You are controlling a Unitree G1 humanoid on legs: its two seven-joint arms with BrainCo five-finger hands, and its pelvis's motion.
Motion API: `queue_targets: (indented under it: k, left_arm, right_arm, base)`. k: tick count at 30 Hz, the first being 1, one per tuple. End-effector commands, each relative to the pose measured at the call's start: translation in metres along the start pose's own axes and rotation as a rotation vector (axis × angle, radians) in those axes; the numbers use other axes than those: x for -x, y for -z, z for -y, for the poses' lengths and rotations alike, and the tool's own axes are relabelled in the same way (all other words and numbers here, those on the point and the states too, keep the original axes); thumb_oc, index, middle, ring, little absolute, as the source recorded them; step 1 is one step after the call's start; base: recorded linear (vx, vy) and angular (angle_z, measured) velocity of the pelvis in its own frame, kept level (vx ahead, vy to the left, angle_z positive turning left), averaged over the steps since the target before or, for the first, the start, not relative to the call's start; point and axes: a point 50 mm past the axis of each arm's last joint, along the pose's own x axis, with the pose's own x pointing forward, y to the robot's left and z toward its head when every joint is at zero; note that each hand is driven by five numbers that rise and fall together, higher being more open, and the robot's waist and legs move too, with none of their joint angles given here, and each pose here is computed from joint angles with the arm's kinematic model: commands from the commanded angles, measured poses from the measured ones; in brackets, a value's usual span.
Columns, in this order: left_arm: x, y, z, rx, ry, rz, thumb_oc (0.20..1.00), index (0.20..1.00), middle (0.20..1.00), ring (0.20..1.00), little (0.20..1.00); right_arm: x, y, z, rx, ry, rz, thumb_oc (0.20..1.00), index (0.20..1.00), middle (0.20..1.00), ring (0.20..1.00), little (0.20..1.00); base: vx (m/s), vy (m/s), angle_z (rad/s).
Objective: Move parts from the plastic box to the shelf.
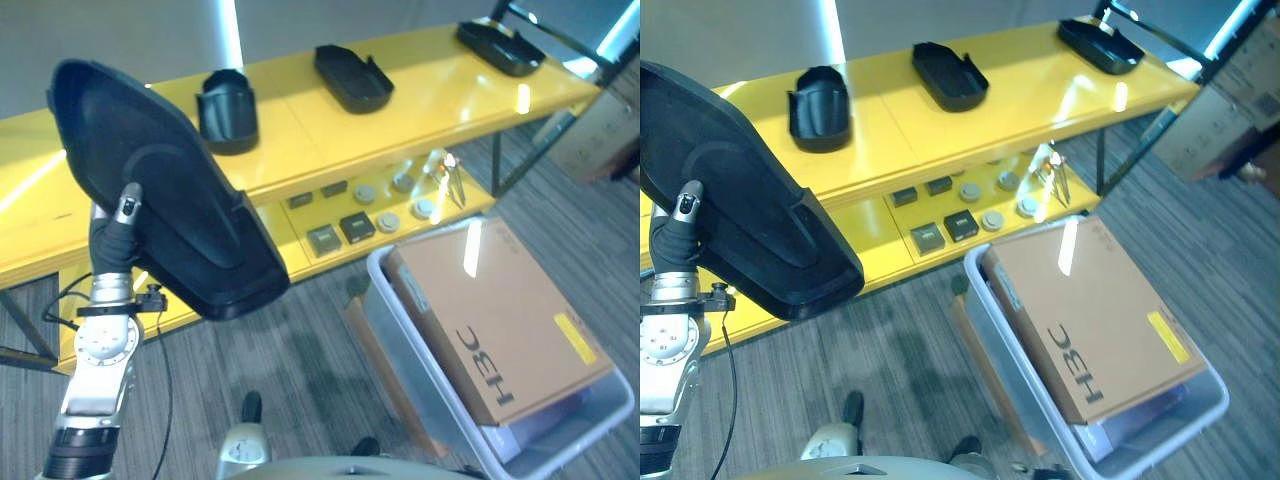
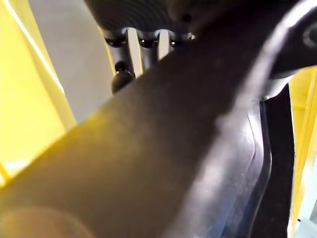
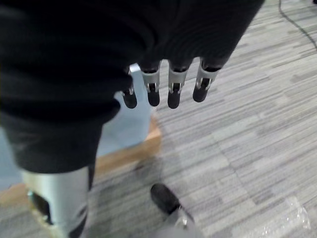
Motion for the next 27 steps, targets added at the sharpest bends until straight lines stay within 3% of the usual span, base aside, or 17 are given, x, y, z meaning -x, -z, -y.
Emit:
queue_targets:
  k: [1,5,9,11,14,17,27]
  left_arm:
    - [-0.009,-0.039,-0.008,0.019,-0.014,0.208,0.2,0.2,0.2,0.2,0.2]
    - [-0.018,-0.058,0.004,0.032,0.076,0.316,0.2,0.2,0.2,0.2,0.2]
    - [-0.028,-0.071,0.024,0.137,0.209,0.39,0.2,0.2,0.2,0.2,0.2]
    - [-0.029,-0.071,0.031,0.134,0.251,0.397,0.2,0.2,0.2,0.2,0.2]
    - [-0.022,-0.065,0.018,0.149,0.193,0.355,0.2,0.2,0.2,0.2,0.2]
    - [-0.019,-0.061,0.016,0.185,0.152,0.327,0.2,0.2,0.2,0.2,0.2]
    - [-0.022,-0.063,0.006,0.036,0.149,0.336,0.2,0.2,0.2,0.2,0.2]
  right_arm:
    - [-0.002,-0.027,0.004,0.026,0.028,0.08,1.0,1.0,1.0,1.0,1.0]
    - [0.003,-0.063,-0.02,0.003,-0.033,0.204,1.0,1.0,1.0,1.0,1.0]
    - [0.004,-0.05,-0.027,-0.001,-0.094,0.188,1.0,1.0,1.0,1.0,1.0]
    - [0.002,-0.027,-0.02,-0.025,-0.067,0.105,1.0,1.0,1.0,1.0,1.0]
    - [0.0,-0.019,-0.012,0.06,-0.036,0.065,1.0,1.0,1.0,1.0,1.0]
    - [-0.003,-0.034,0.01,0.014,0.039,0.11,1.0,1.0,1.0,1.0,1.0]
    - [-0.003,-0.025,0.011,-0.073,0.057,0.085,1.0,1.0,1.0,1.0,1.0]
  base:
    - [0.15,0.389,0.54]
    - [0.09,0.415,0.44]
    - [0.2,-0.019,1.0]
    - [0.33,-0.204,3.12]
    - [0.28,-0.197,1.37]
    - [0.05,-0.028,0.03]
    - [0.2,0.179,-0.06]
